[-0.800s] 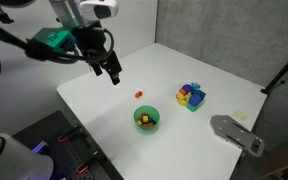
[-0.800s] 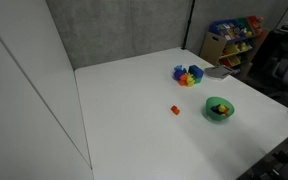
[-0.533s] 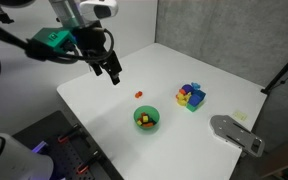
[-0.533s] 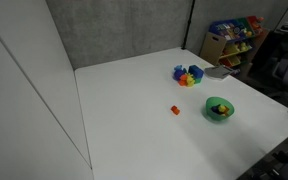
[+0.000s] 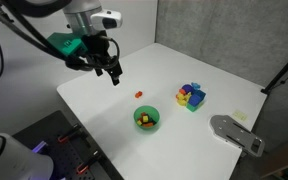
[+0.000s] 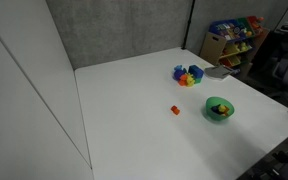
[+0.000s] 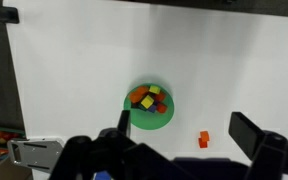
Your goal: Put the orange dice on the left in the green bowl
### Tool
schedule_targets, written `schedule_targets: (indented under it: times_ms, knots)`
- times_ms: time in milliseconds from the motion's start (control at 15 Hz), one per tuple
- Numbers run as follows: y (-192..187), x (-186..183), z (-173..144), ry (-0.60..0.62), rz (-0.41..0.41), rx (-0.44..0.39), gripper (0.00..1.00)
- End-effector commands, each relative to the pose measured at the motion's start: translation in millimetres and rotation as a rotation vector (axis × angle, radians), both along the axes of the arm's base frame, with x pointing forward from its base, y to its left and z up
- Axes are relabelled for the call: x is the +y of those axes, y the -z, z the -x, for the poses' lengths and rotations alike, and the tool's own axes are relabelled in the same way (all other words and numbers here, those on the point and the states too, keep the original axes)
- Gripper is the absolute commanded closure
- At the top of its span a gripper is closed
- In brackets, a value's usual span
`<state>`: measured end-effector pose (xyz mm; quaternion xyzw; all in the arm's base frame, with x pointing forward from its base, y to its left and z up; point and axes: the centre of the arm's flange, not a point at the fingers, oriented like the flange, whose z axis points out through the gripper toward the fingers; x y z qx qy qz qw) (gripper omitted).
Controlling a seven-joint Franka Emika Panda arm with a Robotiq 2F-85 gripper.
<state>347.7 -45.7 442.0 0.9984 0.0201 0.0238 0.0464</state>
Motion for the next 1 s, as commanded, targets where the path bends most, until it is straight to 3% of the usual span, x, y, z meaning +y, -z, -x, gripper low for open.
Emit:
schedule_targets:
  times_ms: [0, 667, 933]
  knots:
    - [16.0, 18.0, -39.0, 0.009, -0.048, 0.017, 0.0]
    - [84.7, 60.4, -117.1, 0.01, -0.149, 0.045, 0.0]
    - [120.0, 77.6, -142.2, 0.005, -0.152, 0.066, 0.0]
